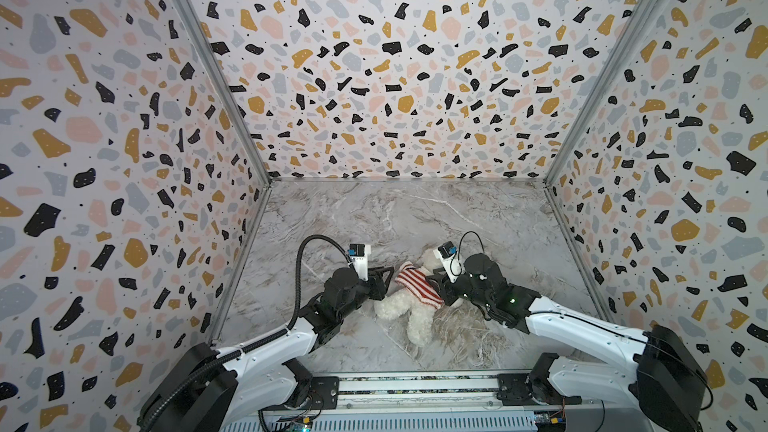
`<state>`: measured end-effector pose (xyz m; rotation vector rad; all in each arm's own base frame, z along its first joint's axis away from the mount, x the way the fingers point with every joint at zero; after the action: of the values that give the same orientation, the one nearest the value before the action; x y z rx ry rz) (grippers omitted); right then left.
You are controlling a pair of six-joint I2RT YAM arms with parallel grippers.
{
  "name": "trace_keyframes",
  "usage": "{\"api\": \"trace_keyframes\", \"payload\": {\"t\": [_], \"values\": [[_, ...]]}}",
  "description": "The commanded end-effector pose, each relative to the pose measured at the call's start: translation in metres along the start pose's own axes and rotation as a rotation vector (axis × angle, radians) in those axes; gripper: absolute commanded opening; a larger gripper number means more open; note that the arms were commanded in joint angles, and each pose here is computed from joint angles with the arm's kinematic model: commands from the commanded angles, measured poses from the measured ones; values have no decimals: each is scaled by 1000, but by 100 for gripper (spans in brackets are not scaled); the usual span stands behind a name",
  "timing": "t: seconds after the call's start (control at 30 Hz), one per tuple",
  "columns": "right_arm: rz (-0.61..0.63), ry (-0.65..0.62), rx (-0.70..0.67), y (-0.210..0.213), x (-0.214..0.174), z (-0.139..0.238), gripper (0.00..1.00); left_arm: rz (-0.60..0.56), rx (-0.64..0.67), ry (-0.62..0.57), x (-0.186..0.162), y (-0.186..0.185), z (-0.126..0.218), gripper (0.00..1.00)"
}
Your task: Dress the teddy bear
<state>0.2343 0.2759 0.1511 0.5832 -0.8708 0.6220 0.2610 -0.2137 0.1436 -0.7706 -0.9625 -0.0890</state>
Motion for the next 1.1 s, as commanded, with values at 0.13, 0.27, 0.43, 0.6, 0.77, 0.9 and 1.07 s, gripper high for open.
{"api": "trace_keyframes", "payload": {"t": [0.13,0.27,0.43,0.6,0.77,0.9,1.07], "values": [[-12,50,42,4,-26,-13,21,58,2,13,-2,17,0,38],[-58,78,3,-8,-48,-7,20,67,3,40,-7,21,-9,38],[-186,41,5,-26,-65,5,19,93,-56,93,-16,15,-24,42],[-264,15,9,-34,-77,9,20,153,-172,103,-22,-3,-30,55],[-290,26,12,-35,-89,8,20,191,-279,92,-23,-28,-26,74],[-296,29,10,-36,-93,8,19,166,-281,127,-34,-41,-30,86],[-303,28,6,-37,-96,8,19,164,-247,168,-52,-41,-35,87]]}}
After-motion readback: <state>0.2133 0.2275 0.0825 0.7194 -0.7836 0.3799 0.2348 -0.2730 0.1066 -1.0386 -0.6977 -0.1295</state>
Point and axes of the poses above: each gripper's point midway between its finger pads, its own z axis back along the fingers, its own y axis along the line the jaws close on, x = y × z, the point moved 1 cm from there along z, back along the fingers, and after that the axes turned 1 degree about -z, right-handed, at the moved point
